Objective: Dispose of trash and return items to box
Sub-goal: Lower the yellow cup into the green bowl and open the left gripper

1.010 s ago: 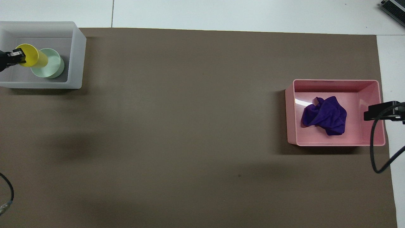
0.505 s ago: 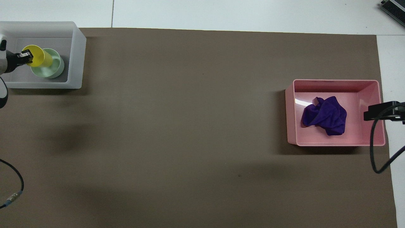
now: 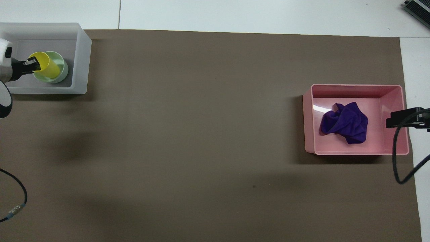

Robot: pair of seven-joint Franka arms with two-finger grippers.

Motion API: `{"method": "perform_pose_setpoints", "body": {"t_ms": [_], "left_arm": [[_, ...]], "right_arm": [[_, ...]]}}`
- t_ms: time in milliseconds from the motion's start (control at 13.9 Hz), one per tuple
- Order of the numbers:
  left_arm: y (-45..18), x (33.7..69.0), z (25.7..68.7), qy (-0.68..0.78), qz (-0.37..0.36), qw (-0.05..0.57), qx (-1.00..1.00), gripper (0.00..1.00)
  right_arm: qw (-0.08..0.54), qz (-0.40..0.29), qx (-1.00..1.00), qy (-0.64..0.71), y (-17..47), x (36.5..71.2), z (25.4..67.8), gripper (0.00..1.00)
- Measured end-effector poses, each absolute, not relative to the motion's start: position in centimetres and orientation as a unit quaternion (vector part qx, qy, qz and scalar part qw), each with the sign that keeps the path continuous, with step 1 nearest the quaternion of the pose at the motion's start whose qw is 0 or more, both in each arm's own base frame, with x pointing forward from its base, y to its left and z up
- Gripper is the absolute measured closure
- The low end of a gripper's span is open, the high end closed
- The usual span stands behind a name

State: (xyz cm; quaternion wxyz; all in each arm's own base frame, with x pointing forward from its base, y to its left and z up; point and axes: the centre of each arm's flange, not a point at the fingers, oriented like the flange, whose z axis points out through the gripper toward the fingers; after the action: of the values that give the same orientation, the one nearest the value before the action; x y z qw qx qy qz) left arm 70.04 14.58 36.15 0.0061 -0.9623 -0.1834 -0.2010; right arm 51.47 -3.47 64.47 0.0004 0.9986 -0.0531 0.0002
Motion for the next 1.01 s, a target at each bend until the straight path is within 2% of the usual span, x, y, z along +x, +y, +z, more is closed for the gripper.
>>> {"method": "perform_pose_setpoints", "body": {"t_ms": [288, 361, 577, 1010], "left_arm": [[13.1, 70.3, 38.5, -0.173, -0.200, -0.001, -0.964, 0.18], [12.6, 70.2, 39.6, -0.170, -0.199, -0.002, -0.965, 0.13], [9.9, 69.4, 43.5, -0.153, -0.184, -0.010, -0.971, 0.13], [0.3, 66.8, 49.1, -0.084, -0.126, -0.025, -0.988, 0.14]], "right_arm": [[0.000, 0.000, 0.998, -0.056, -3.4, 51.5, 64.5, 0.00], [0.000, 0.000, 0.998, -0.063, -3.4, 51.5, 64.5, 0.00], [0.000, 0.001, 0.997, -0.077, -3.3, 51.5, 64.5, 0.00], [-0.011, -0.009, 0.994, -0.104, -4.1, 52.0, 64.7, 0.00]]}}
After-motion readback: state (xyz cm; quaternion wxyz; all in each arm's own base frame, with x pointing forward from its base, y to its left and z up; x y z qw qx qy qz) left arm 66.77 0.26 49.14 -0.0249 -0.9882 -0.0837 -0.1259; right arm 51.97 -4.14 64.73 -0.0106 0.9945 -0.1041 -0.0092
